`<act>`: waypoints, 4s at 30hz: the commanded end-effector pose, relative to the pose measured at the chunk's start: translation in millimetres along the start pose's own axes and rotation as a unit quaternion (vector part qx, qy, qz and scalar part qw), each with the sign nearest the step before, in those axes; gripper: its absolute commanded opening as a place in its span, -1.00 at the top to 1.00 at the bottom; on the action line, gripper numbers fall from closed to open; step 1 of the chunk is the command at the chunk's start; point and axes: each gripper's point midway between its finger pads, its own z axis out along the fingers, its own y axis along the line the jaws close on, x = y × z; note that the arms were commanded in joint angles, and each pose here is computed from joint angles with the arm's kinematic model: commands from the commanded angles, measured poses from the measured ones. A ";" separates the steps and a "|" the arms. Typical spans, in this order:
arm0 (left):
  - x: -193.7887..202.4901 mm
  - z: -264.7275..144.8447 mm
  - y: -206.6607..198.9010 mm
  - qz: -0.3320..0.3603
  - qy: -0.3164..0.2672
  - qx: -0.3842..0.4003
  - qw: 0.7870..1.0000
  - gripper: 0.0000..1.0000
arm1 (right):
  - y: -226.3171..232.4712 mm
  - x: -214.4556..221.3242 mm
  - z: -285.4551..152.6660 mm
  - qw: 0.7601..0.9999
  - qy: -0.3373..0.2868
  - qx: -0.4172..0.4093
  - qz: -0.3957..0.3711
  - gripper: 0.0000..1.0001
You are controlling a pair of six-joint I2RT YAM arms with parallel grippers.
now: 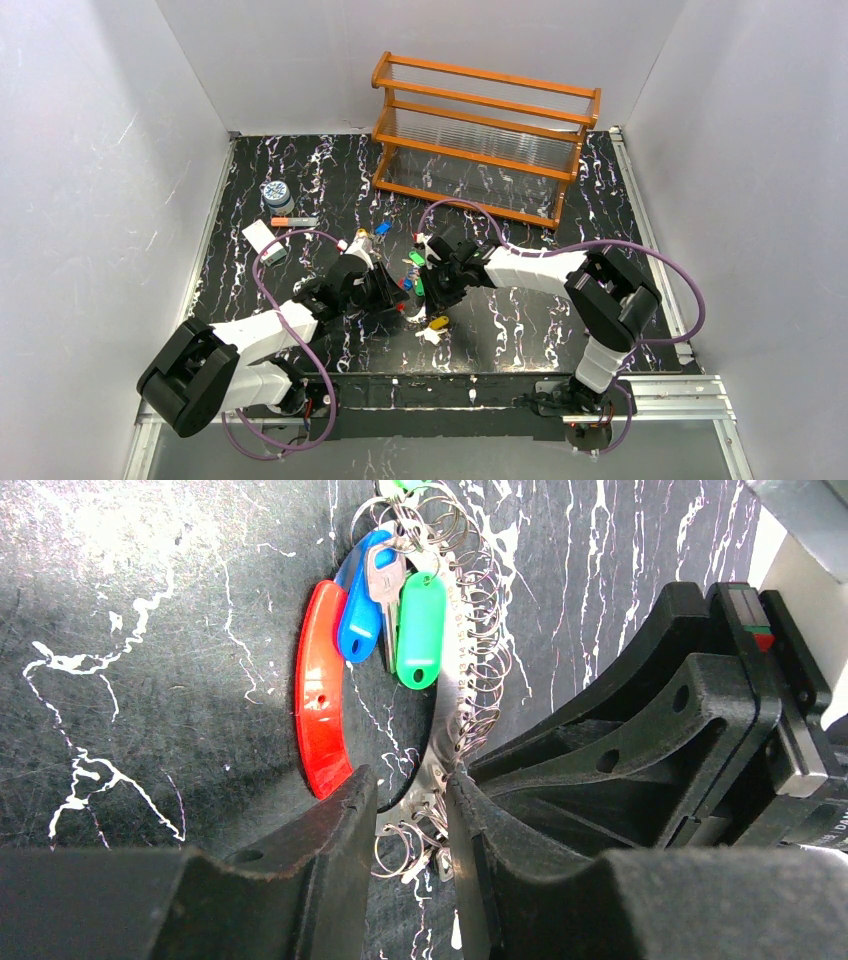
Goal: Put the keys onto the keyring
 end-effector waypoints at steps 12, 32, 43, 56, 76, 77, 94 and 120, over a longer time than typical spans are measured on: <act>1.3 1.4 2.8 0.001 0.001 -0.003 1.000 0.38 | 4.9 -17.2 -7.4 1.000 -0.020 0.008 -0.020 0.69; -1.7 0.5 0.8 0.007 -0.004 -0.002 1.000 0.38 | 1.2 -16.6 -2.0 1.000 -0.010 0.014 -0.027 0.76; -17.4 -7.4 -7.9 0.046 -0.021 -0.008 0.999 0.38 | 8.8 -32.1 -18.3 0.997 -0.043 0.010 -0.062 0.97; -58.1 -25.1 -44.9 0.127 -0.079 0.024 0.988 0.36 | 22.9 -60.3 -69.2 0.976 -0.131 0.013 -0.173 0.97; -67.3 -55.3 -97.4 0.264 -0.137 0.168 0.940 0.33 | 69.4 -79.3 -141.3 0.885 -0.340 -0.069 -0.312 0.97; -65.7 -56.8 -100.3 0.270 -0.141 0.181 0.935 0.32 | 70.9 -77.4 -140.9 0.878 -0.343 -0.075 -0.325 0.97; -69.7 -74.9 -99.1 0.310 -0.204 0.204 0.906 0.23 | 58.5 -100.9 -163.8 0.847 -0.424 -0.014 -0.319 0.97; -64.3 -79.6 -88.8 0.300 -0.217 0.205 0.906 0.17 | 36.0 -90.7 -82.8 0.858 -0.320 -0.011 -0.402 0.97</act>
